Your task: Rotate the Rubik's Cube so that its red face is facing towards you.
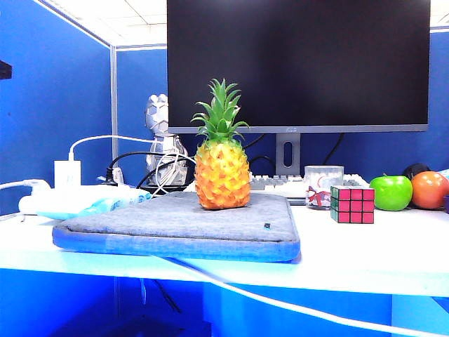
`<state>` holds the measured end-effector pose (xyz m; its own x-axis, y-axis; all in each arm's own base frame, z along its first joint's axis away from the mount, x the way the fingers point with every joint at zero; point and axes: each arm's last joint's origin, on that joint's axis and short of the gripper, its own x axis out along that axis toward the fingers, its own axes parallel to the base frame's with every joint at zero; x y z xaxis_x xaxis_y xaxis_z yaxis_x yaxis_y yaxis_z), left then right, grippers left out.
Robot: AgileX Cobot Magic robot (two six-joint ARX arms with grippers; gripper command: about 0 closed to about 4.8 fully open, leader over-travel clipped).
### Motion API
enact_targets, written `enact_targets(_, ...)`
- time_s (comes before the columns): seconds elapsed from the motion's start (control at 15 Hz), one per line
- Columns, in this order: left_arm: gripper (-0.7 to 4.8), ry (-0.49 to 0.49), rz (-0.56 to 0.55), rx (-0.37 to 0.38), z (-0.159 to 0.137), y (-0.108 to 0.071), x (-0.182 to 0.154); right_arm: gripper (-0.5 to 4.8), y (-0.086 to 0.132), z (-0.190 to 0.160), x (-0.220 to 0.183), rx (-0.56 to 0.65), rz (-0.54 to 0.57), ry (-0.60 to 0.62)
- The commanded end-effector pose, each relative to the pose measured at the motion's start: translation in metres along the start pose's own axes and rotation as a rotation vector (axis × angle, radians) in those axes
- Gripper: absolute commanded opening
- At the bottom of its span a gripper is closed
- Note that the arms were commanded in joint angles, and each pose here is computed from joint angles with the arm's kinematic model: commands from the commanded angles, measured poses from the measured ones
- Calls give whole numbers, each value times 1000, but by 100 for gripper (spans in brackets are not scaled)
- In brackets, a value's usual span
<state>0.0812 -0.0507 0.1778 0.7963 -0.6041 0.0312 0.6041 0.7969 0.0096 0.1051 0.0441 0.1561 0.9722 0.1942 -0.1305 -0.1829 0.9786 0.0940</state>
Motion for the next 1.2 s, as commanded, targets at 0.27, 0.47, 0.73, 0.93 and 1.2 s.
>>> enact_targets(0.27, -3, -11, -27, -38, 2, -1, 0, -6, 0, -4, 0, 2, 3, 18)
enact_targets(0.47, -3, -11, -28, -38, 2, -1, 0, -6, 0, -4, 0, 2, 3, 18)
enact_targets(0.73, -3, -11, -28, -38, 2, -1, 0, -6, 0, -4, 0, 2, 3, 18)
enact_targets(0.93, -3, -11, -28, -38, 2, -1, 0, -6, -1, -3, -2, 5, 1, 9)
enact_targets(1.2, -3, -5, -18, -38, 1, 2, -1, -6, -26, 7, -14, 51, -144, -128)
